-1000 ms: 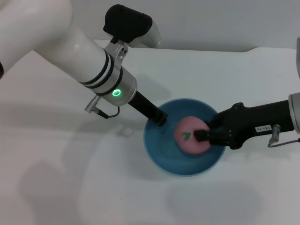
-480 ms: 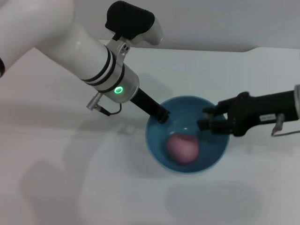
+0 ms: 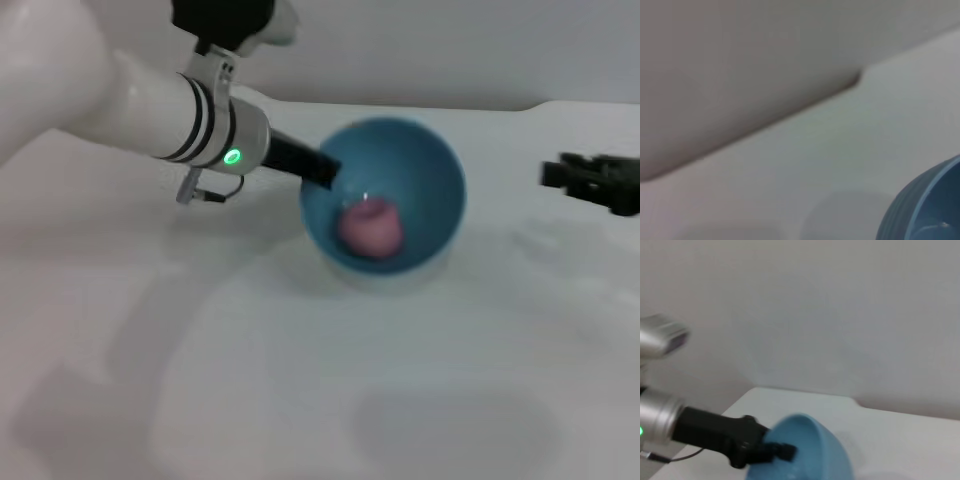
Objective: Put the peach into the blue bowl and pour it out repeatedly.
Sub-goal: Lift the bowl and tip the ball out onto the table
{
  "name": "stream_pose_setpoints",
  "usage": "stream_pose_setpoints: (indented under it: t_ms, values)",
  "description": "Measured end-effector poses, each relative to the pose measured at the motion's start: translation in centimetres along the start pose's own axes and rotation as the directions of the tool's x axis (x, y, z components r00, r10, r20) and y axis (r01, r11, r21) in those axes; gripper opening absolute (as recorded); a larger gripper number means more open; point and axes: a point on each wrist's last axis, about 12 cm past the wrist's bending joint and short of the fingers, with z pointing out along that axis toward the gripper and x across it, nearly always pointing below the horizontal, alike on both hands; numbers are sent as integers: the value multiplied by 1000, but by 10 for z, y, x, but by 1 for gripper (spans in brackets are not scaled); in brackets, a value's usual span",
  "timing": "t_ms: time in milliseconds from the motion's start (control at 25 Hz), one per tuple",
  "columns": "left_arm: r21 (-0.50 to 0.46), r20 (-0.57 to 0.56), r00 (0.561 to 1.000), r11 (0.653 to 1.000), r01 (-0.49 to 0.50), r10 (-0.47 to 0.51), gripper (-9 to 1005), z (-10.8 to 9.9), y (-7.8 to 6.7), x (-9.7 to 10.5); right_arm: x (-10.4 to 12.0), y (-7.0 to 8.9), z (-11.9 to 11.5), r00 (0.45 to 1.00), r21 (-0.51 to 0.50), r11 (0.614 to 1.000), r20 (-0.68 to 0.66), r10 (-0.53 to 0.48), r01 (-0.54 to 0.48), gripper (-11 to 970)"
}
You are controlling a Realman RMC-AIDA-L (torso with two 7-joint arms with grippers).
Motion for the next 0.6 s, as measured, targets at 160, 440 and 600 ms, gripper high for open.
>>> stream_pose_setpoints:
  t_ms: [160, 440, 600]
  values:
    - [-59, 93, 995, 998, -16, 22, -1, 1, 1, 7, 17, -9, -16, 996, 43, 996, 40, 83, -84, 393]
    - [-299, 419, 865, 941, -158, 278, -2, -9, -21, 33, 42, -19, -48, 967, 85, 972, 154, 205, -220, 393]
    - [-405, 443, 770, 869, -286, 460, -1, -7, -40, 45, 46, -20, -61, 955, 88, 965, 195, 225, -245, 394]
